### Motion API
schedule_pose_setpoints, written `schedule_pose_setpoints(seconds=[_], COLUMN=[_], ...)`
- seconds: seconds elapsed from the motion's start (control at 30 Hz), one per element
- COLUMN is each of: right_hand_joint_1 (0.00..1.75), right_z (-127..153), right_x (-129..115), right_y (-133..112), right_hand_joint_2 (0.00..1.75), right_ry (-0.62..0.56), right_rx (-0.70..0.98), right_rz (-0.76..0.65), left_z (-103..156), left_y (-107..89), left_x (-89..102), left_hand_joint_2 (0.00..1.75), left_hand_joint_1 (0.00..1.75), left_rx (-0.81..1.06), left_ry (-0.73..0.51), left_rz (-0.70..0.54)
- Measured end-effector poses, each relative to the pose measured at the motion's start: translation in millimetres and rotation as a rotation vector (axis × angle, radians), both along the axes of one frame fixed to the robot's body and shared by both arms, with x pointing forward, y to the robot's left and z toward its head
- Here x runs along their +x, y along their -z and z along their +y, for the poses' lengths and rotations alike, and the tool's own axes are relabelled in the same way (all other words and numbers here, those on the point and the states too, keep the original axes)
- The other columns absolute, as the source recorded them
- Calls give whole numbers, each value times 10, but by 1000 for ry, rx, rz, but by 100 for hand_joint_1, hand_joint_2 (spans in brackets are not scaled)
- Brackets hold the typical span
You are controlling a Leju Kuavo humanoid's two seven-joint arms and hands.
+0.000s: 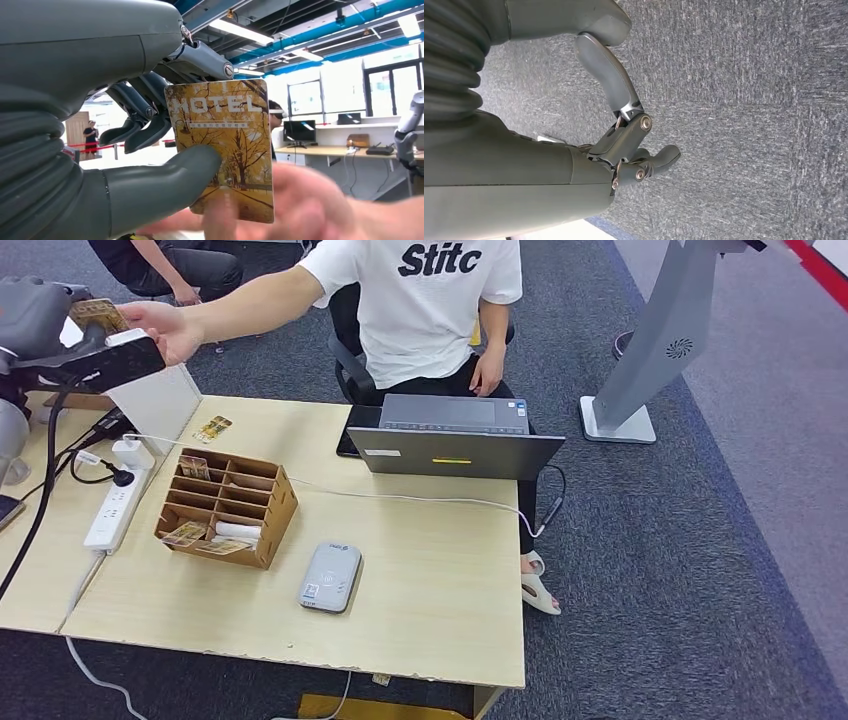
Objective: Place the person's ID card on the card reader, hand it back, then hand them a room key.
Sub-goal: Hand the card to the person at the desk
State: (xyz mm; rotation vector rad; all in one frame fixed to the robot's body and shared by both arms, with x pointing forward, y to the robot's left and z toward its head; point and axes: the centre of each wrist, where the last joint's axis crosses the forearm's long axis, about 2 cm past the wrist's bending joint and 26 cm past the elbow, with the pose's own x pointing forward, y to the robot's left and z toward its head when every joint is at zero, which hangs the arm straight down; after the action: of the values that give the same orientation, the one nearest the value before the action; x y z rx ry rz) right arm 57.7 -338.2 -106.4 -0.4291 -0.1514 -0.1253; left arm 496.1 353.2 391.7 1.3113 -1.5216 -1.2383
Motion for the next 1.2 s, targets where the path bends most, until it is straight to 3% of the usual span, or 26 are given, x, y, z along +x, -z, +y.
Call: schedule_pose_setpoints(seconds=[0.27,0.5,0.63,0.9,1.2], right_hand_joint_1=[0,0,0,0,0], right_z=[-1,-2,-2,-2,6], right_x=[1,2,1,18,7], right_y=[-1,-1,-1,-4,-2], right_hand_joint_2=[175,175,175,175,175], right_ry=[-1,0,1,3,21], right_rx=[-7,-8,-9,-11,-11], right_rz=[5,7,12,8,14], left_z=[-12,-64,-105,-240,-360], left_y=[-228,-267,-261,-178,309], left_x=[15,29,30,-8,-193], left_hand_joint_2=[175,175,175,175,175], left_hand_joint_1=[175,172,0,0,0], left_rx=[37,47,42,-19,-222], left_ry=[-32,-30,-22,33,161], left_rz=[-50,-63,-130,-233,-229])
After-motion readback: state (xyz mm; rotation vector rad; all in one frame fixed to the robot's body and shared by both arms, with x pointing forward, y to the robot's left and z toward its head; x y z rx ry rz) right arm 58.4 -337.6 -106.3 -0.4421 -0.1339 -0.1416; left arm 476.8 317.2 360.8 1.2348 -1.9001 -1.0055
